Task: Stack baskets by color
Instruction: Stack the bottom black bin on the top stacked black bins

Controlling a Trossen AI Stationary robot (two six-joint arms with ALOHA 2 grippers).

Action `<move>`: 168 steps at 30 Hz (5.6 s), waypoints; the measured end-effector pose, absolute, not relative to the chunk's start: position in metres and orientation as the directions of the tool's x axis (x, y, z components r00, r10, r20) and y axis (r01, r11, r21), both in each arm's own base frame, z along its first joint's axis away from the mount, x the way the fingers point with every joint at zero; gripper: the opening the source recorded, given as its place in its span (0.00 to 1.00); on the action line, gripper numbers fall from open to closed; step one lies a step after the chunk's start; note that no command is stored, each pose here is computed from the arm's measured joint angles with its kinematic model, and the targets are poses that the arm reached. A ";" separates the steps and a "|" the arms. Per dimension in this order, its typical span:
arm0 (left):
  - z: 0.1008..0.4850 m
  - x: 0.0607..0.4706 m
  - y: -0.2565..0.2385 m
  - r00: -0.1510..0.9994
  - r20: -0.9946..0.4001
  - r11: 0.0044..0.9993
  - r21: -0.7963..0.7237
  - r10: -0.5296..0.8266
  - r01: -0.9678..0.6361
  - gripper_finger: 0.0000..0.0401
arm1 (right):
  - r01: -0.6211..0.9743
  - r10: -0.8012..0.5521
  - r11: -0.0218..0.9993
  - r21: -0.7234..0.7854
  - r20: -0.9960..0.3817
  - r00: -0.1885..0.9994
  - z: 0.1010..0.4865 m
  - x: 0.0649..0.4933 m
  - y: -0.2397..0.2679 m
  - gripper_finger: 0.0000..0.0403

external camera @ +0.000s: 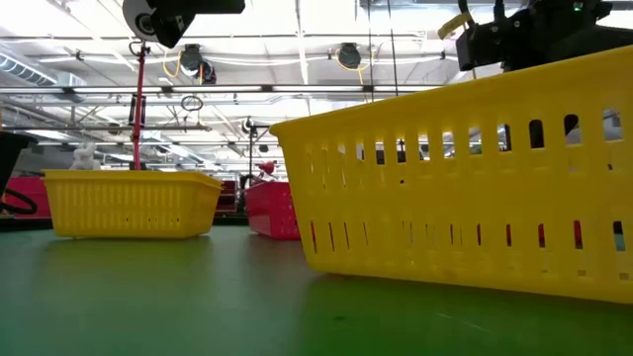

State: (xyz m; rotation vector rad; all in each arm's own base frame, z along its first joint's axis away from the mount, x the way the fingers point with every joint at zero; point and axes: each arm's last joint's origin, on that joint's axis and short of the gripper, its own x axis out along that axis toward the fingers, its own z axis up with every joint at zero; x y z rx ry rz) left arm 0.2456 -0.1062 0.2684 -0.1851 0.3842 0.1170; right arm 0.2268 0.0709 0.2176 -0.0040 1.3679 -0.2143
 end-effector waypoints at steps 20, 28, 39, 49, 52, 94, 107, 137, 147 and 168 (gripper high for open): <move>0.268 0.246 -0.106 0.920 -0.383 0.995 -0.018 0.080 -0.094 0.05 | 0.096 -0.247 0.969 -0.228 -0.890 0.383 0.234 0.204 0.132 0.47; 0.278 0.254 -0.090 0.918 -0.372 0.990 0.083 0.138 -0.115 0.05 | 0.068 -0.160 0.987 -0.144 -0.884 0.440 0.261 0.187 0.123 0.47; 0.270 0.254 -0.081 0.880 -0.457 0.988 0.138 0.125 -0.069 0.05 | 0.119 -0.180 0.984 -0.135 -0.767 0.616 0.288 0.180 0.109 0.47; 0.277 0.257 -0.074 0.878 -0.465 0.972 0.237 0.115 -0.002 0.07 | 0.008 -0.138 0.983 -0.185 -0.703 0.697 0.295 0.192 0.110 0.47; 0.294 0.261 -0.067 0.878 -0.462 0.971 0.240 0.123 -0.009 0.13 | 0.014 -0.137 0.984 -0.178 -0.703 0.698 0.295 0.192 0.110 0.47; 0.216 0.182 -0.238 0.383 -0.913 0.985 -0.094 -0.143 0.144 0.30 | -0.001 -0.244 0.933 -0.359 -0.635 0.733 0.303 0.218 0.073 0.47; 0.218 0.175 -0.248 0.347 -0.906 0.959 -0.170 -0.242 0.225 0.30 | 0.052 -0.290 0.926 -0.373 -0.619 0.730 0.304 0.224 0.057 0.47; 0.177 0.176 -0.262 0.269 -0.955 0.913 -0.004 -0.124 0.408 0.07 | 0.049 -0.289 0.926 -0.374 -0.620 0.730 0.304 0.224 0.058 0.47; 0.198 0.195 -0.254 0.280 -0.949 0.914 -0.023 -0.148 0.405 0.02 | 0.049 -0.289 0.926 -0.374 -0.620 0.730 0.304 0.224 0.058 0.47; 0.298 0.299 -0.147 0.476 -0.841 0.805 0.458 0.256 0.377 0.01 | 0.067 -0.280 0.931 -0.359 -0.584 0.762 0.311 0.223 0.057 0.47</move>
